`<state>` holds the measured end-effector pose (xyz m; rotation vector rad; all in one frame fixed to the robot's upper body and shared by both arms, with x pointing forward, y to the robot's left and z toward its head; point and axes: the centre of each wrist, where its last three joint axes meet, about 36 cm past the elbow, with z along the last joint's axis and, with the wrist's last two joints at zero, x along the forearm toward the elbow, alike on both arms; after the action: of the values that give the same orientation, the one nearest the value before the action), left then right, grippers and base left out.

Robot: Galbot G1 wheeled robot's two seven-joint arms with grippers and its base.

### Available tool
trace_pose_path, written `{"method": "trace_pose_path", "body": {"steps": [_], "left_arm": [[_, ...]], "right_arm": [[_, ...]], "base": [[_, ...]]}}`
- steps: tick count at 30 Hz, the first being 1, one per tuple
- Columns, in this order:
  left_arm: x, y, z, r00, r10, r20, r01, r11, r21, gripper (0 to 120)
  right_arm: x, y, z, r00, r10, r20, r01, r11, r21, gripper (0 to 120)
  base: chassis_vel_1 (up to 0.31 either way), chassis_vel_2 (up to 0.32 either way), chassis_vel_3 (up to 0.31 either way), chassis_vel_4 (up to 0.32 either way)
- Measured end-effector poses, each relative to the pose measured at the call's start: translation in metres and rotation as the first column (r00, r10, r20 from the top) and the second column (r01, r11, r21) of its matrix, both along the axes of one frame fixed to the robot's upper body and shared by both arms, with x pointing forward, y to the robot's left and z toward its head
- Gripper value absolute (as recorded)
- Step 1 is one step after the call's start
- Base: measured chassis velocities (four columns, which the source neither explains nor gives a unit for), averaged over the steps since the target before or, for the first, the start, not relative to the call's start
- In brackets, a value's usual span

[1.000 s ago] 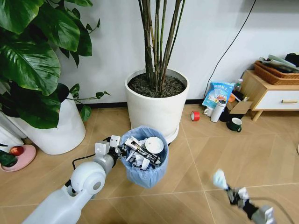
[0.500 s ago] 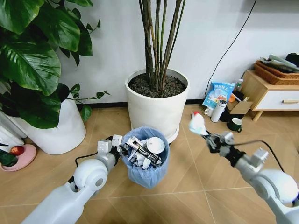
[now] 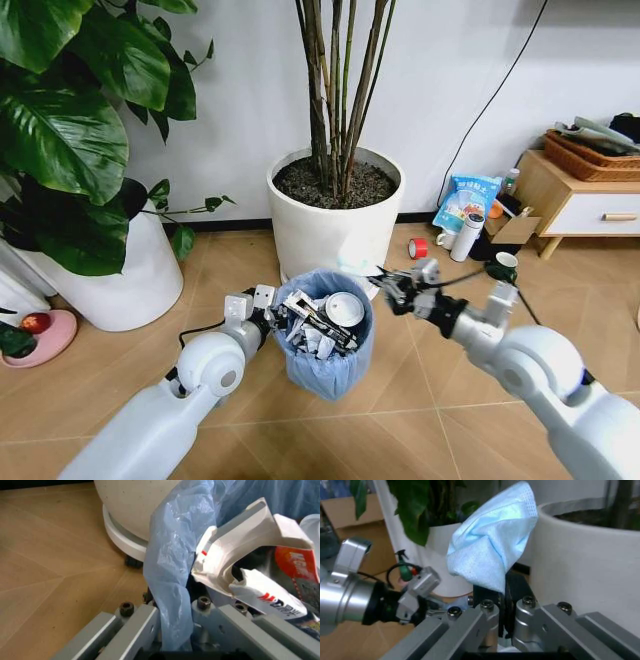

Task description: Pick up the trash bin and place the garbage on the floor into it.

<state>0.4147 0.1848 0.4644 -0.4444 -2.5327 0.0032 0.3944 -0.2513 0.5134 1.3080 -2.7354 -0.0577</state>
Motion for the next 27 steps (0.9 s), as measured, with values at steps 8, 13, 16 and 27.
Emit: {"method": "trace_pose_path", "body": {"steps": [8, 13, 16, 27], "left_arm": [[0.001, 0.001, 0.002, 1.0, 0.005, 0.005, -0.005, 1.0, 0.0, 0], [0.002, 0.001, 0.001, 1.0, 0.006, 0.005, -0.006, 1.0, -0.002, 0], [0.004, 0.0, 0.002, 1.0, 0.007, 0.009, -0.007, 1.0, -0.005, 0], [0.005, 0.0, 0.004, 1.0, 0.009, 0.016, -0.009, 1.0, -0.009, 0]], "right_arm": [[0.01, 0.017, -0.014, 0.996, 0.043, -0.074, -0.046, 0.998, -0.042, 6], [0.014, 0.02, -0.022, 0.995, 0.047, -0.091, -0.053, 0.997, -0.058, 22], [0.018, 0.021, -0.027, 0.994, 0.052, -0.095, -0.059, 0.996, -0.069, 36], [0.025, 0.027, -0.034, 0.993, 0.056, -0.103, -0.064, 0.996, -0.07, 78]], "base": [[0.0, 0.0, 0.0, 0.0], [0.0, 0.0, 0.0, 0.0], [0.0, 0.0, 0.0, 0.0], [0.0, 0.0, 0.0, 0.0]]}}
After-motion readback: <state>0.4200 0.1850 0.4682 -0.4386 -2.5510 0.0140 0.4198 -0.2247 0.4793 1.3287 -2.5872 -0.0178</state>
